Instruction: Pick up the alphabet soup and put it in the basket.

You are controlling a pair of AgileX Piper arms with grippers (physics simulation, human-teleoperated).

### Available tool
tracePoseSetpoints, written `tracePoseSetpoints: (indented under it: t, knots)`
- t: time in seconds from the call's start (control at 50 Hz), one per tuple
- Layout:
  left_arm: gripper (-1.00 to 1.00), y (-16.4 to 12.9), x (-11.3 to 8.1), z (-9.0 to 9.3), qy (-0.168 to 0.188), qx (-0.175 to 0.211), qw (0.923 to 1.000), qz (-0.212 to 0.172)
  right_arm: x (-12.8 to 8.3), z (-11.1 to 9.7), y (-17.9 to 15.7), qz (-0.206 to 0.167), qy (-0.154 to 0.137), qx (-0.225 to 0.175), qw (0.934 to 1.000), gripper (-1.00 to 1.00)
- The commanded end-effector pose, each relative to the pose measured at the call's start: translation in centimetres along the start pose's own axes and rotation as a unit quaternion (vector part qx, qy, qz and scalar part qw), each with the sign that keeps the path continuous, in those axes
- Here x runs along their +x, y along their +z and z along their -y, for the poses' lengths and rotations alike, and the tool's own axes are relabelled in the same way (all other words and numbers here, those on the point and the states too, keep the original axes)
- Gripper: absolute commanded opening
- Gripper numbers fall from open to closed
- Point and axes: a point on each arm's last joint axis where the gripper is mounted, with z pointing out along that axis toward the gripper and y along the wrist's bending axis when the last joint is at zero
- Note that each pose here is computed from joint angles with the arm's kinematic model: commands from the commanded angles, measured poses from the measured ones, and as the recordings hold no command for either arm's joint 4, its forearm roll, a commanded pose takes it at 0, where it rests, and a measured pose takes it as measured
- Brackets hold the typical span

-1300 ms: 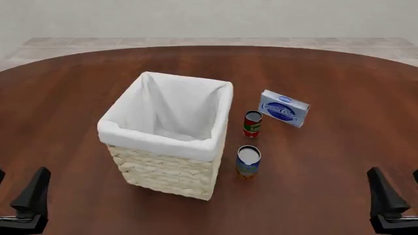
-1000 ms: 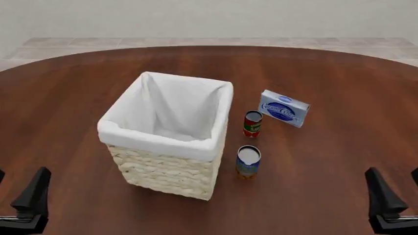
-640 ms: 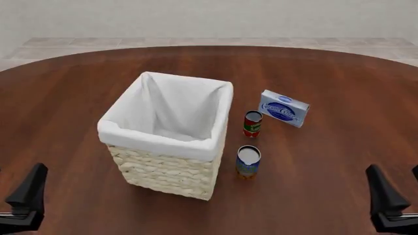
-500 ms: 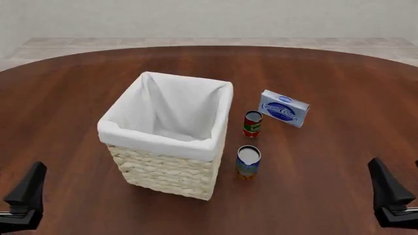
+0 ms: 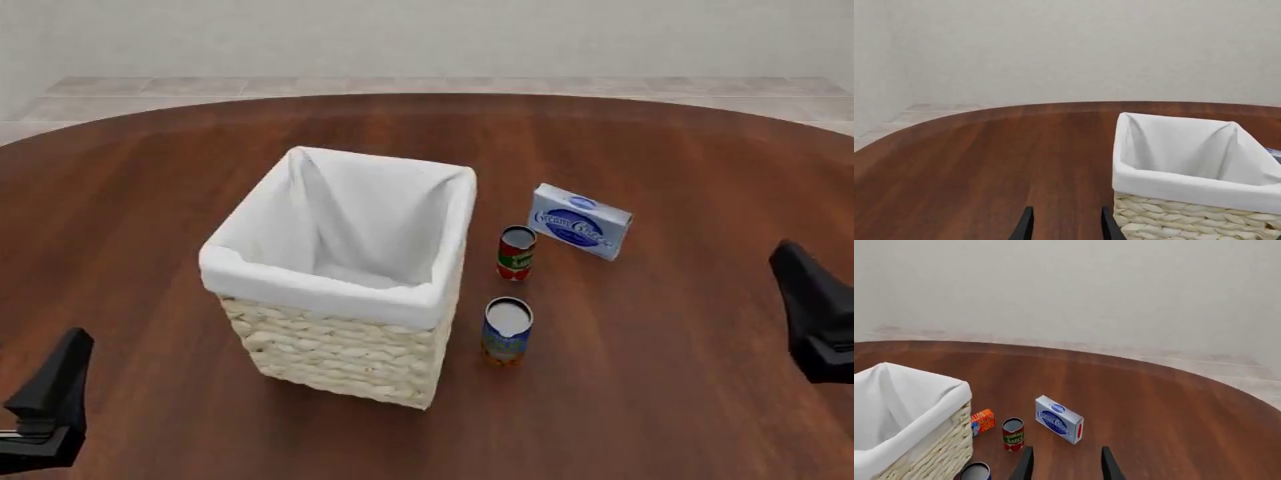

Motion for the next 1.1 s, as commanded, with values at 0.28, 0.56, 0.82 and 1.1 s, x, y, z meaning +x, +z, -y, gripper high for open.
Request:
tracePoseSetpoints:
  t: [0.28,0.56,0.82,1.1]
  knots:
    - [1.00,0.0,0.0,0.0,0.000,0.000,1.0000,0.000,-3.9,-0.6,3.8,-0.033,-0.035,-0.039,0.9981,1.00]
    - [1.00,0.0,0.0,0.0,0.000,0.000,1.0000,0.000,-4.4,-2.0,6.5,-0.049,-0.013,-0.084,0.9952,1.00]
    - [1.00,0.0,0.0,0.0,0.000,0.000,1.0000,0.000,-3.5,-4.4,9.4,-0.082,-0.021,-0.138,0.9868,1.00]
    - [1.00,0.0,0.0,0.0,0.000,0.000,1.0000,0.000,-3.2,-5.9,10.6,-0.091,-0.034,-0.166,0.9813,1.00]
